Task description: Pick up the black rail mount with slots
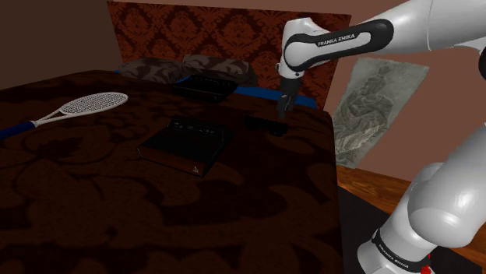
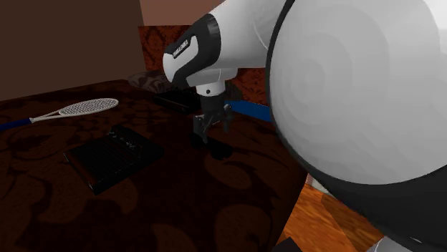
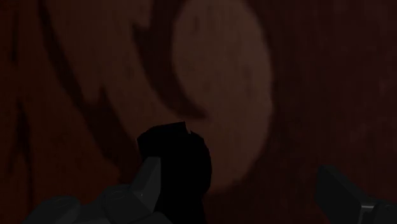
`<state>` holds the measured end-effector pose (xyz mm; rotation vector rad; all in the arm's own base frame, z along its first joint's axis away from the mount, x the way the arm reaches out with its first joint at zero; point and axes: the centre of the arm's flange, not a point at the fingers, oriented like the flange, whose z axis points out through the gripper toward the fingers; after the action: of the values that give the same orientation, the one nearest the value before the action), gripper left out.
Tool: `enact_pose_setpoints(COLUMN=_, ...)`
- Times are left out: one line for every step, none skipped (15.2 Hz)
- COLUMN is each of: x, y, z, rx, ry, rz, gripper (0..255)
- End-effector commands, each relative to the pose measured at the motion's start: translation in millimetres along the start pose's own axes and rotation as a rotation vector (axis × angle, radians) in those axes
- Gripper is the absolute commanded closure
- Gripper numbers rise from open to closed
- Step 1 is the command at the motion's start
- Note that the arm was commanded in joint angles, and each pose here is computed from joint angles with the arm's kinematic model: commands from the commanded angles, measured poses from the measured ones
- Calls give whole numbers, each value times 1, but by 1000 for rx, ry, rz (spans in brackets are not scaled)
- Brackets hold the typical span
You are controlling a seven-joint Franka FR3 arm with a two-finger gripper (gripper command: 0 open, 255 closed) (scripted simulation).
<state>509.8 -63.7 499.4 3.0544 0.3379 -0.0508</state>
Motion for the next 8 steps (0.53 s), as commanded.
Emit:
enact_pose_setpoints(x=21, y=8, z=13, rx=1, ry=4, rz=-12, gripper=0)
enact_pose_setpoints(x=32, y=13, z=18, rx=3, ry=6, rz=-17, gripper=0)
enact_pose_setpoints(x=43, y=17, z=24, rx=4, ry=7, rz=-23, gripper=0)
enact_pose_setpoints(x=54, y=21, z=29, rx=5, ry=9, rz=-29, gripper=0)
enact_pose_setpoints(x=65, y=25, z=34, rx=6, ry=11, rz=-34, gripper=0)
enact_pose_setpoints(x=77, y=29, z=40, rx=7, ry=13, rz=-40, gripper=0)
enact_pose_setpoints(x=88, y=33, z=45, rx=8, ry=15, rz=-45, gripper=0)
enact_pose_setpoints(x=99, y=37, z=50, rx=9, ry=17, rz=-51, gripper=0)
